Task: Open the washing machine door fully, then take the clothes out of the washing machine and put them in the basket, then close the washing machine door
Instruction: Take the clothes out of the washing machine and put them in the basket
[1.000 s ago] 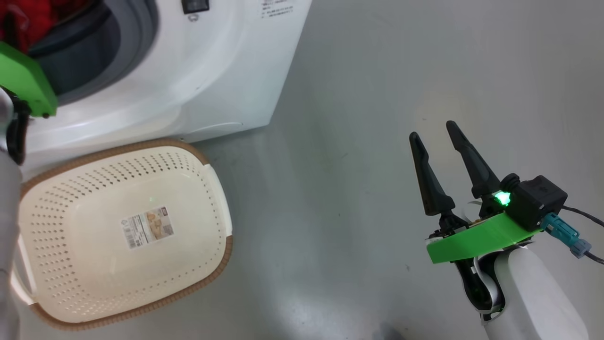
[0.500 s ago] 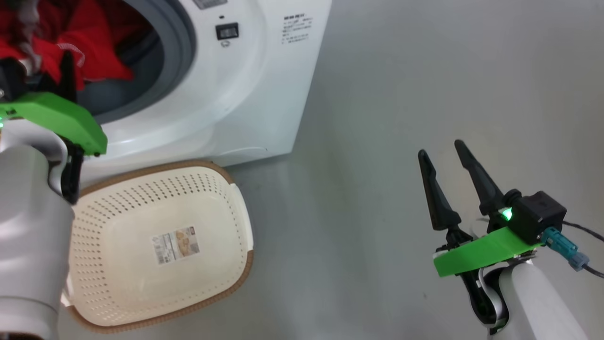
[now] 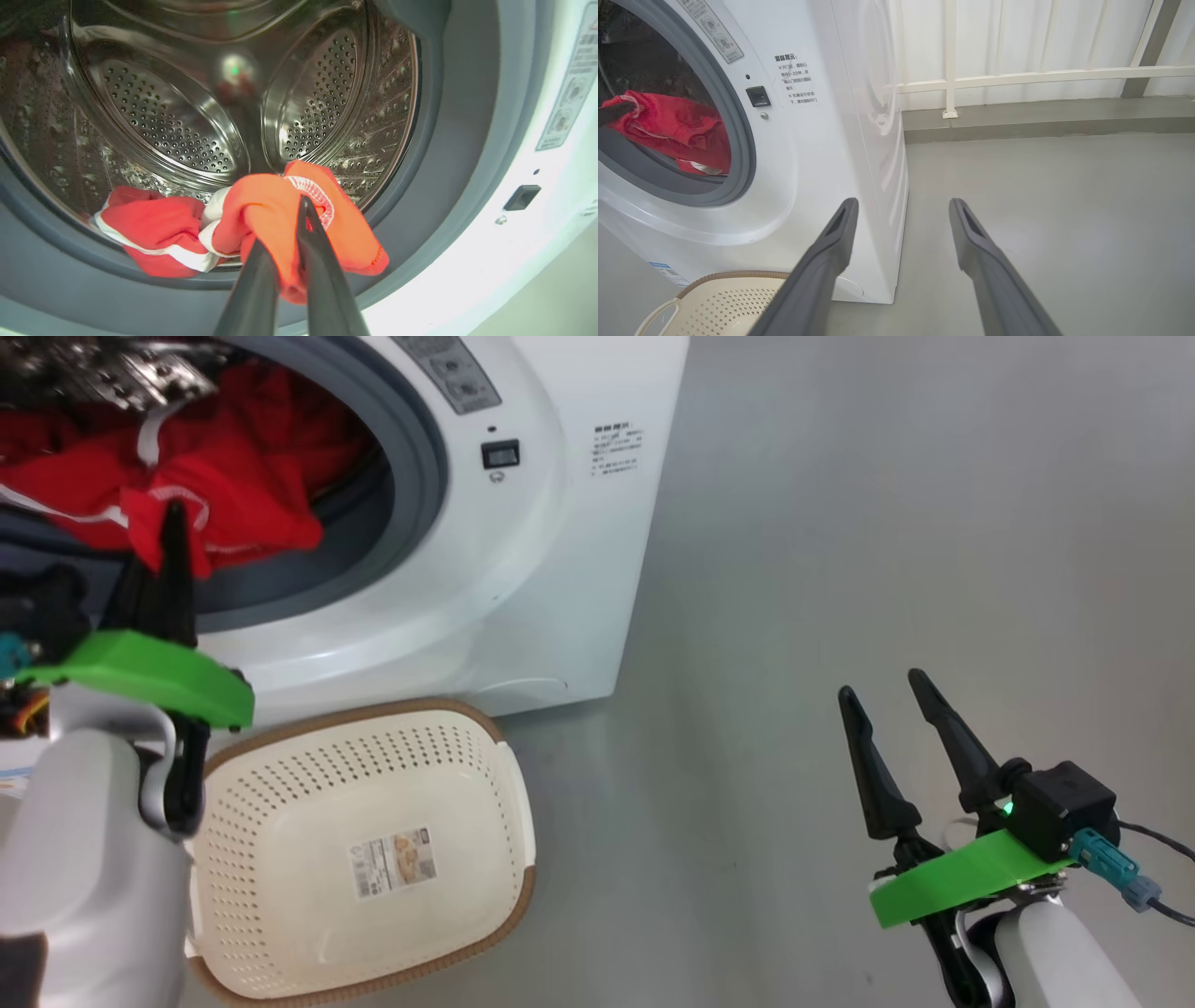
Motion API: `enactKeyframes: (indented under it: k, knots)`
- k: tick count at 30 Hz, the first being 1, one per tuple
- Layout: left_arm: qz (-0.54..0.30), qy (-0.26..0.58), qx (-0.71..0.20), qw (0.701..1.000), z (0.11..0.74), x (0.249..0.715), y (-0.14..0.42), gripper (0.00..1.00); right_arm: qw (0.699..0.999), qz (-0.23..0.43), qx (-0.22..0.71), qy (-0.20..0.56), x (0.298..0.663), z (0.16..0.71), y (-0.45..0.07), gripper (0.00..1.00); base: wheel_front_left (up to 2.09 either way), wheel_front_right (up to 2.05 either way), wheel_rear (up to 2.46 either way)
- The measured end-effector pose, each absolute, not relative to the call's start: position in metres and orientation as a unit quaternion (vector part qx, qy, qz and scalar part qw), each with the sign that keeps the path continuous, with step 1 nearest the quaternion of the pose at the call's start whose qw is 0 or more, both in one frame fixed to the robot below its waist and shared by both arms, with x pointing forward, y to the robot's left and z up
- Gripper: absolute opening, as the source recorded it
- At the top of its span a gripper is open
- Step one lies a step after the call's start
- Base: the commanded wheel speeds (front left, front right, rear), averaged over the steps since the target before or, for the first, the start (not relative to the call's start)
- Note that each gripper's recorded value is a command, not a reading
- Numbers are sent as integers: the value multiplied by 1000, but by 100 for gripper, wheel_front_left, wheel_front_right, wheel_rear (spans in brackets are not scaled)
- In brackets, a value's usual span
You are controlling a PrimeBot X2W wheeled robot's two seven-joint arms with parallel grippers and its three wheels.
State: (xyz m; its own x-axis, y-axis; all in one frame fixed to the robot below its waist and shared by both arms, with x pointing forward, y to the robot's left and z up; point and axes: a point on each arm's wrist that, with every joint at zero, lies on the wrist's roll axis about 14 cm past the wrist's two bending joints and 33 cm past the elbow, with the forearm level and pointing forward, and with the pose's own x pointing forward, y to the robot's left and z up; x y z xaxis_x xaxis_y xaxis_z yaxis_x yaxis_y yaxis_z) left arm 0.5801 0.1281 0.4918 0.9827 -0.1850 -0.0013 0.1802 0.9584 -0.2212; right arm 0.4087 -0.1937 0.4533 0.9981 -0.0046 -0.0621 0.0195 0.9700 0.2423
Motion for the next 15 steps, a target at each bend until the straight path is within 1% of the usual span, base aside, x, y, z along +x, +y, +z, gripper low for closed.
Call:
enactKeyframes:
  k: [5, 10, 15]
  knots:
    - [-80, -25, -113, 990, 511, 561, 139, 0, 993, -4, 121, 18, 406, 463, -193, 100, 0, 0, 0]
    - [-66, -60, -112, 990, 531, 544, 152, 0, 992, -4, 123, 22, 395, 461, -192, 100, 0, 0, 0]
    - [-60, -95, -111, 987, 551, 528, 158, 0, 993, 0, 121, 14, 394, 468, -190, 100, 0, 0, 0]
